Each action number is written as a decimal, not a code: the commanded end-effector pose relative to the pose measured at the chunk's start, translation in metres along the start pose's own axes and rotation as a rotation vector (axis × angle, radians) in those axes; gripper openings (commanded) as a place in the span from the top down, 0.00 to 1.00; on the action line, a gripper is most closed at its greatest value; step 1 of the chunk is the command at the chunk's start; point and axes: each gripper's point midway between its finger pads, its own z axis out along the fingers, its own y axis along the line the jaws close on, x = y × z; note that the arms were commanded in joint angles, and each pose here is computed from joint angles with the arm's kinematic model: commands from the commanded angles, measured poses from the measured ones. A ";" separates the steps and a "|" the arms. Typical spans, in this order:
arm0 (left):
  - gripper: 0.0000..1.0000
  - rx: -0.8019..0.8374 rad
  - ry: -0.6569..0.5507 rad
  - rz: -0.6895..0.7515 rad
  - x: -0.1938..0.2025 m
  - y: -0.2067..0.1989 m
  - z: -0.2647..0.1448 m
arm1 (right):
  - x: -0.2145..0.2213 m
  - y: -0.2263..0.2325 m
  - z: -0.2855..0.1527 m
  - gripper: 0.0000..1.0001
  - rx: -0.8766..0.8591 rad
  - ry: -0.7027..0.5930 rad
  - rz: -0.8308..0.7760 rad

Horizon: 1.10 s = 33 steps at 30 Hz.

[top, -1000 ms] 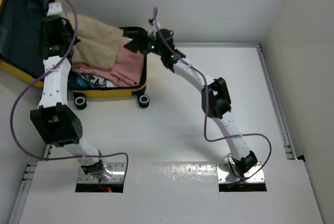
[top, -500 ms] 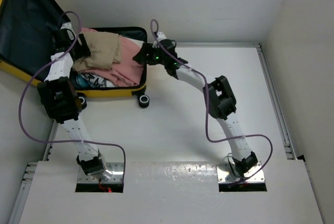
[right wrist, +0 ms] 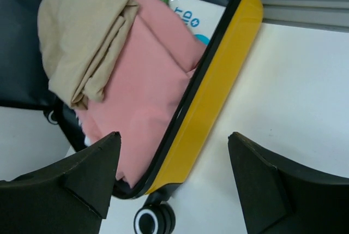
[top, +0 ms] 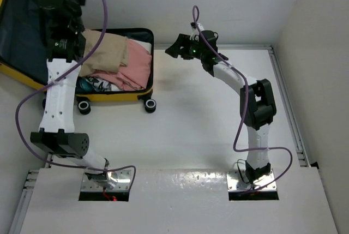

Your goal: Pack the luggage

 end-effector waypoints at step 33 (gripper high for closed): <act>0.29 -0.360 0.256 0.495 0.083 0.154 0.060 | 0.013 -0.025 -0.062 0.23 0.022 0.087 0.038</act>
